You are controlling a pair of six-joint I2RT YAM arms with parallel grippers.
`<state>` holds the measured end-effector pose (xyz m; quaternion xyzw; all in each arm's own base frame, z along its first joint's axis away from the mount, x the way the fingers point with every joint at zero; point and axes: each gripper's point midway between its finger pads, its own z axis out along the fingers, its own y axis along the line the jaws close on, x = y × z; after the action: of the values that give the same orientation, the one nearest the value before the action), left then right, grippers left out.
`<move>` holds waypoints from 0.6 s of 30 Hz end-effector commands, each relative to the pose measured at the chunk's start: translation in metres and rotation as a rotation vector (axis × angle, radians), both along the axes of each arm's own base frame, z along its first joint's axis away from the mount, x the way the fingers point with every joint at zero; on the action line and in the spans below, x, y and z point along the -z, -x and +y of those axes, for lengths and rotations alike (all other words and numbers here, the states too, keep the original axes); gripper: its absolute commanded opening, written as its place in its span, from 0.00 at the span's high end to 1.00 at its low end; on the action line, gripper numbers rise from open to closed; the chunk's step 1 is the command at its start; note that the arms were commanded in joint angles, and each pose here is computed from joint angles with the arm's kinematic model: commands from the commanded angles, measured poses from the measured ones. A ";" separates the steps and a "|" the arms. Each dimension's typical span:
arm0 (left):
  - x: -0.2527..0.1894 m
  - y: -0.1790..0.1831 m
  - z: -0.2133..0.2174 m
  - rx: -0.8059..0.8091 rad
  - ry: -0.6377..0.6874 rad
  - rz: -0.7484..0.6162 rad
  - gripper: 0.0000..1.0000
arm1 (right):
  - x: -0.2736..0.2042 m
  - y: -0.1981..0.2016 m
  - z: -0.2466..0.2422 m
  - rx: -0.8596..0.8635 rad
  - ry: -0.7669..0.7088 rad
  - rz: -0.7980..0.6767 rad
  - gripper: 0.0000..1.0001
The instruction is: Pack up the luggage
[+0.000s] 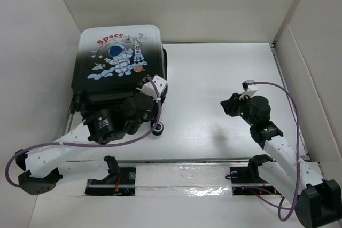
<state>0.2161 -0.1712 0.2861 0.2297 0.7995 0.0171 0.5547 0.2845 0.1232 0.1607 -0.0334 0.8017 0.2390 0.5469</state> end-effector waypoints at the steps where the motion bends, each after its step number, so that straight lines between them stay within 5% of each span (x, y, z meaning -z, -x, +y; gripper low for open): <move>1: -0.012 0.052 -0.047 0.319 0.206 0.231 0.56 | -0.029 -0.013 -0.001 0.031 0.010 -0.086 0.65; 5: -0.064 0.035 -0.045 0.243 0.360 0.091 0.50 | -0.029 -0.011 0.004 0.025 0.011 -0.091 0.65; 8: -0.110 -0.009 -0.006 -0.020 0.513 -0.121 0.44 | -0.028 -0.012 0.009 0.016 0.016 -0.097 0.80; 9: -0.113 -0.025 0.001 -0.110 0.512 -0.149 0.45 | -0.028 -0.010 0.014 0.002 0.020 -0.097 0.94; 12: -0.128 -0.086 0.053 -0.405 0.517 -0.231 0.50 | -0.029 -0.010 0.018 -0.001 0.039 -0.105 1.00; 18: -0.112 -0.181 0.157 -0.635 0.656 -0.151 0.69 | -0.031 -0.009 0.021 0.028 0.072 -0.116 1.00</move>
<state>0.3746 -0.0354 0.4030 -0.1756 0.7518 -0.0076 0.6355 0.2805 0.1464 0.1565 -0.0637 0.8055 0.2148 0.5486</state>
